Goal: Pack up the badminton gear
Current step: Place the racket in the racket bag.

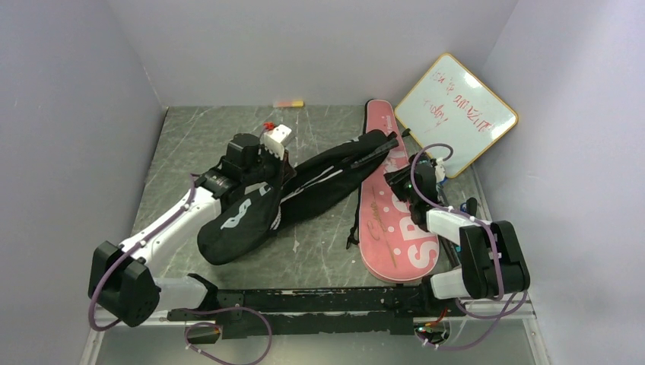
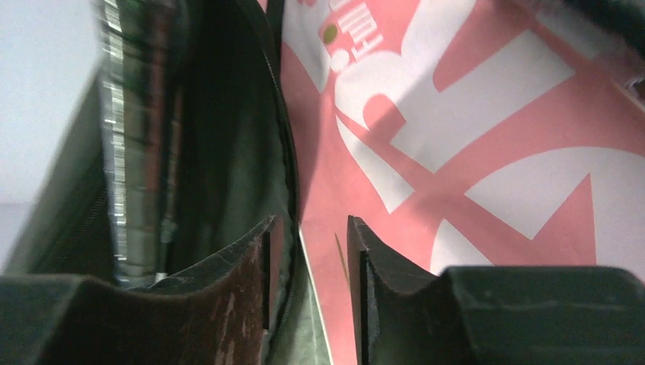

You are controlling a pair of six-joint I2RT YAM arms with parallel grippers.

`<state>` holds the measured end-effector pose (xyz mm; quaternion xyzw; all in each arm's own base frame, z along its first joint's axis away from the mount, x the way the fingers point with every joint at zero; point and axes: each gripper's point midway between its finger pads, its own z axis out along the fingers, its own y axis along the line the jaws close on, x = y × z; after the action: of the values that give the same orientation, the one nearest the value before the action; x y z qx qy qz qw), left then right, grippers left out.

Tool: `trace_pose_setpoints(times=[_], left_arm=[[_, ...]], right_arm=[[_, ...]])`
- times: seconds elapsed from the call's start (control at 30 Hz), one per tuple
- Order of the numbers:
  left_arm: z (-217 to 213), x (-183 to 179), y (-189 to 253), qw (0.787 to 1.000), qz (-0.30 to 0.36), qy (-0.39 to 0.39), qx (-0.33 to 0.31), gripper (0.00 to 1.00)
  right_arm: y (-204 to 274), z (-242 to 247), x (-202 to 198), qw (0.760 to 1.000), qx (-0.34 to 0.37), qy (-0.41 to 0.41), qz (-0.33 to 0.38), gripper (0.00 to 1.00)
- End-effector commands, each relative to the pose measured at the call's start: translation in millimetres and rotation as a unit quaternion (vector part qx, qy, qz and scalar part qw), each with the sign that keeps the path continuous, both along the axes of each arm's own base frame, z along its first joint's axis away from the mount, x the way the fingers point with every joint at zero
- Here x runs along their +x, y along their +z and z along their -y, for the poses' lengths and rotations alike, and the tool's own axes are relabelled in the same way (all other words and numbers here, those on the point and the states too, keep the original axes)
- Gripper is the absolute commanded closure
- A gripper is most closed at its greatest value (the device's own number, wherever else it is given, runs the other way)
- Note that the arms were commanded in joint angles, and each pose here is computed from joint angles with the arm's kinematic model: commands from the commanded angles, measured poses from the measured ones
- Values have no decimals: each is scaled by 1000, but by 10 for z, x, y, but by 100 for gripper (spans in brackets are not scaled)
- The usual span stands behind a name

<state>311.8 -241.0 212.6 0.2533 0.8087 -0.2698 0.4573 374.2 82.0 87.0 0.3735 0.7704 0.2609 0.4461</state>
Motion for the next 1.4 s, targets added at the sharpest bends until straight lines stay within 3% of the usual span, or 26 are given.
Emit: trace_pose_setpoints(times=[0.0, 0.43, 0.5, 0.63, 0.77, 0.93, 1.17, 1.37], left_arm=[[145, -77, 875, 987, 125, -51, -86, 95], [223, -262, 1019, 979, 136, -101, -110, 95], [225, -269, 1026, 979, 137, -102, -111, 95], [201, -221, 1027, 980, 144, -90, -104, 95], [11, 16, 867, 990, 130, -13, -58, 95], [-136, 184, 676, 993, 111, 41, -15, 95], [114, 118, 486, 995, 93, -34, -24, 63], [382, 17, 271, 991, 64, -116, -25, 46]], right_arm=[[225, -183, 76, 996, 19, 61, 65, 57], [484, -271, 31, 986, 21, 96, 135, 53], [557, -282, 13, 983, 23, 100, 150, 58], [670, -267, -31, 981, 32, 93, 166, 78], [780, -239, -71, 981, 34, 84, 169, 100], [919, -334, -117, 979, 44, 103, 172, 100], [906, -796, -191, 980, 36, 140, 133, 100], [793, -1003, -331, 980, 35, 163, 108, 100]])
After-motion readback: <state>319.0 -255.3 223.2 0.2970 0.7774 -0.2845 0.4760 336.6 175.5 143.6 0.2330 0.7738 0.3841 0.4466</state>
